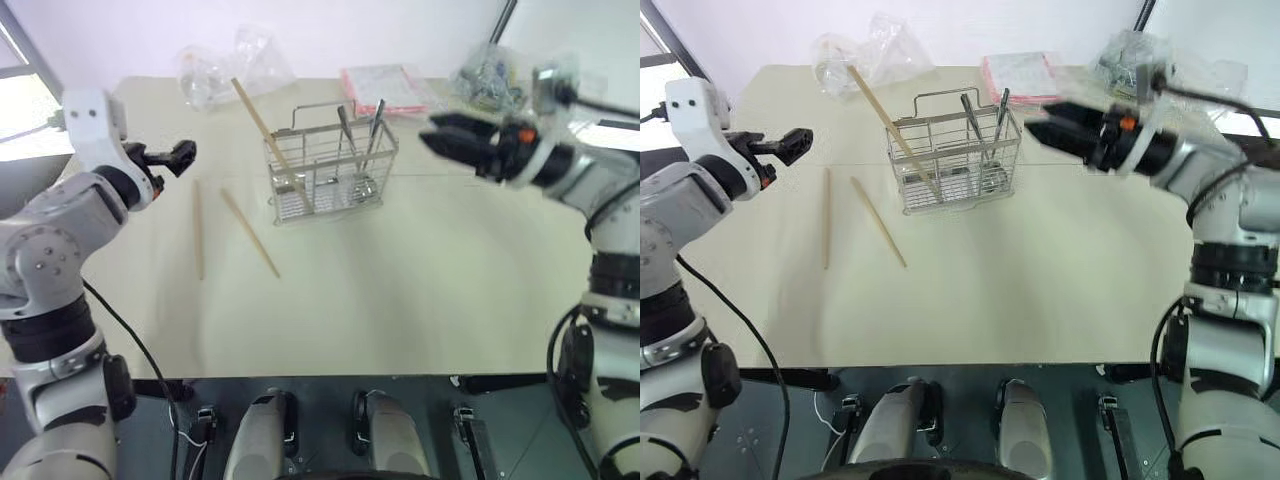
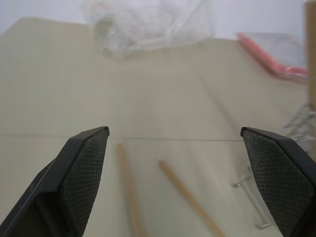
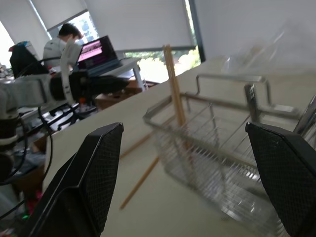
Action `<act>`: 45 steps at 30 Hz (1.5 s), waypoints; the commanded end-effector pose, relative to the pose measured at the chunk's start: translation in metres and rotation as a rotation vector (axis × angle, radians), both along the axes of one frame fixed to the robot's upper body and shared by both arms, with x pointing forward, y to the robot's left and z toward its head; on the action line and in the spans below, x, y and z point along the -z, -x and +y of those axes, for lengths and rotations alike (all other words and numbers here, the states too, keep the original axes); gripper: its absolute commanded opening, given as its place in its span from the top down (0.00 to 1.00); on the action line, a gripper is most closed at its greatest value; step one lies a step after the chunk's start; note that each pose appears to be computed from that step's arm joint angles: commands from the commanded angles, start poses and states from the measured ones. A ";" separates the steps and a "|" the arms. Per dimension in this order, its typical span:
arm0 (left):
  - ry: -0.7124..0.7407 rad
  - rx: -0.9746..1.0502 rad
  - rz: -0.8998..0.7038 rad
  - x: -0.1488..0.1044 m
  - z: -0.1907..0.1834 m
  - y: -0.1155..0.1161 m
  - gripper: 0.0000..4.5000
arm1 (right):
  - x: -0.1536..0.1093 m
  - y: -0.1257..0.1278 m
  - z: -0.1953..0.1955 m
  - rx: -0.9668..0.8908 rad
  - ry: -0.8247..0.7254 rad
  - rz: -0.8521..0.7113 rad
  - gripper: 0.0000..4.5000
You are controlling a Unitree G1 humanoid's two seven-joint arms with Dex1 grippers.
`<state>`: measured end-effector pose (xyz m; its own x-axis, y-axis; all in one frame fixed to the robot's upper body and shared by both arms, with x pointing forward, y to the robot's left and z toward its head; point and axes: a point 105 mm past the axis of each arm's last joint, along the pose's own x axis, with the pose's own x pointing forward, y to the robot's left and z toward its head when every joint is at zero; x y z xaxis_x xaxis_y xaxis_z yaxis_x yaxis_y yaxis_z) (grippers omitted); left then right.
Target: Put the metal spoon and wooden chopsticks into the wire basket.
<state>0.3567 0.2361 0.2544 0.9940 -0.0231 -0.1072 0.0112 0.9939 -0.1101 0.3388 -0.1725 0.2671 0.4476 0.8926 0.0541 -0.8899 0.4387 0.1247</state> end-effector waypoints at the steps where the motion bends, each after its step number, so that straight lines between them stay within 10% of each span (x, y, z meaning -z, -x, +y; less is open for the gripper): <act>1: -0.009 -0.098 0.002 -0.007 0.016 -0.004 0.00 | -0.005 0.019 0.003 -0.058 0.069 -0.076 0.10; 20: 0.003 -0.089 0.265 0.074 0.015 -0.093 0.00 | 0.018 0.038 0.010 -0.061 0.140 -0.098 0.10; 33: -0.023 -0.164 0.440 0.113 0.020 -0.096 0.00 | 0.017 0.033 0.004 0.027 0.114 -0.107 0.10; 36: -0.028 -0.155 0.457 0.119 0.017 -0.096 0.19 | 0.017 0.032 0.004 0.035 0.110 -0.109 0.08; 43: -0.025 -0.161 0.431 0.114 0.015 -0.099 0.99 | 0.017 0.031 0.004 0.039 0.109 -0.108 0.08; 45: -0.073 -0.162 0.410 0.109 0.019 -0.100 0.99 | 0.017 0.031 0.004 0.040 0.110 -0.106 0.08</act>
<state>0.4549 0.2551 0.1405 0.8532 0.1449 -0.5010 -0.1846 0.9824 -0.0302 0.3114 -0.1674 0.2364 0.4821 0.8754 -0.0349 -0.8753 0.4830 0.0244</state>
